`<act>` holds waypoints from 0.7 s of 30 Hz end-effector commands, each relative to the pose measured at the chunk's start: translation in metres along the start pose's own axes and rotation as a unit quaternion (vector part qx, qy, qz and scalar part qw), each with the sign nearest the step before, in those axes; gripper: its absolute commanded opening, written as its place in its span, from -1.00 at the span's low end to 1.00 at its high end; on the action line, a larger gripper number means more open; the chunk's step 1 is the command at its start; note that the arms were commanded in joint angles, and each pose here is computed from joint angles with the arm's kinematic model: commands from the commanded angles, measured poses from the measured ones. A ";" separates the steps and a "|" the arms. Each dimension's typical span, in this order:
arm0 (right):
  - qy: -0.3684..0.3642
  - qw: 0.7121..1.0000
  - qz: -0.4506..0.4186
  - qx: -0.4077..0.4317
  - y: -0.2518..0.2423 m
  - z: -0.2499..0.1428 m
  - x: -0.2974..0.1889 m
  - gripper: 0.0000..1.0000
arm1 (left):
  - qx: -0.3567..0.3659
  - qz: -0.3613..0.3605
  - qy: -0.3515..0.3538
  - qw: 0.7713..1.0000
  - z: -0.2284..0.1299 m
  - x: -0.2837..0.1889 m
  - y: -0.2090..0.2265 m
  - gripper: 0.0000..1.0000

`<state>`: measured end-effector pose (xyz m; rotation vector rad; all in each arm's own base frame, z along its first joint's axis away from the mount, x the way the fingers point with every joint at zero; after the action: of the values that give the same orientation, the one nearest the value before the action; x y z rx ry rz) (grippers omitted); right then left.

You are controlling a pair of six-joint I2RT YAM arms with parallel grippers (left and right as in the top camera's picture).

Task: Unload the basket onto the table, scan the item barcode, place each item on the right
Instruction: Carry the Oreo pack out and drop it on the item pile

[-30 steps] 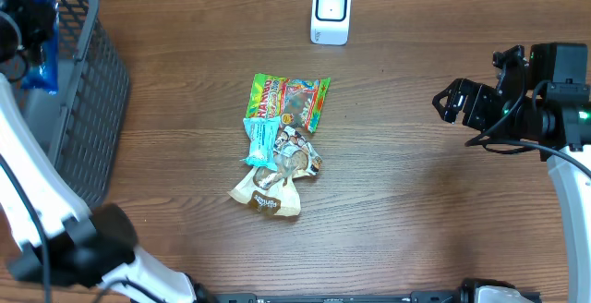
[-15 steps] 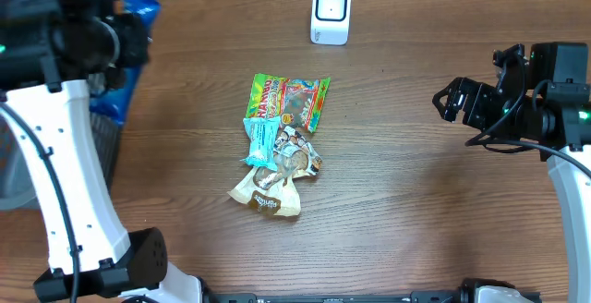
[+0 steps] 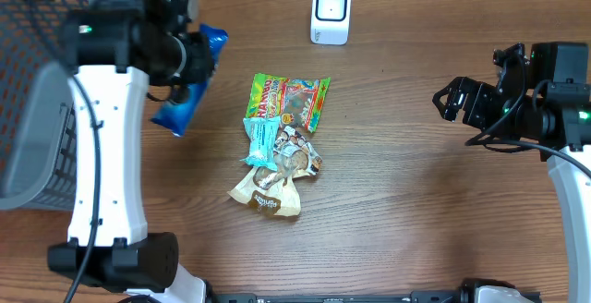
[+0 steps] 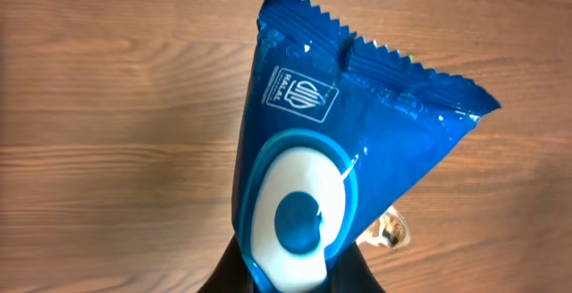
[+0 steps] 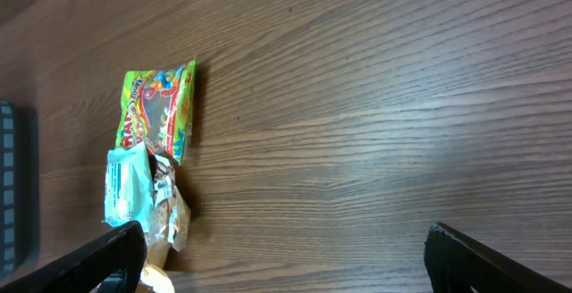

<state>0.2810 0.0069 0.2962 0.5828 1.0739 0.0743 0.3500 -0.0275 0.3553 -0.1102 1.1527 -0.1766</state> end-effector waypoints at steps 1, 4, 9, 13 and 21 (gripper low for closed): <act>-0.013 1.000 0.005 -0.008 0.006 0.005 -0.006 1.00 | -0.053 -0.019 0.023 0.998 -0.007 0.031 -0.010 -0.92; -0.013 1.000 0.005 -0.008 0.006 0.005 -0.006 1.00 | -0.039 -0.027 0.035 0.998 -0.013 0.058 -0.020 -0.91; -0.013 1.000 0.006 -0.008 0.006 0.005 -0.006 1.00 | -0.005 -0.035 0.038 0.999 -0.023 0.094 -0.040 -0.92; -0.014 1.000 0.006 -0.009 0.006 0.005 -0.006 1.00 | 0.004 -0.044 0.045 0.998 -0.036 0.119 -0.054 -0.91; -0.021 1.000 0.009 -0.011 0.007 0.007 -0.006 1.00 | -0.045 -0.046 0.064 0.996 -0.069 0.167 -0.064 -0.92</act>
<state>0.2822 0.0067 0.2969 0.5811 1.0650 0.0761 0.3549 -0.1175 0.2033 -0.1553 1.2611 -0.2595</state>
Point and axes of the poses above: each gripper's point midway between its finger pads, its own x axis out along the fingers, its own y axis along the line the jaws close on, z = x × y, the point moved 9 cm from there along -x, back along the fingers, and after that the axes turned 7 degrees about x, right-handed, at the moved point
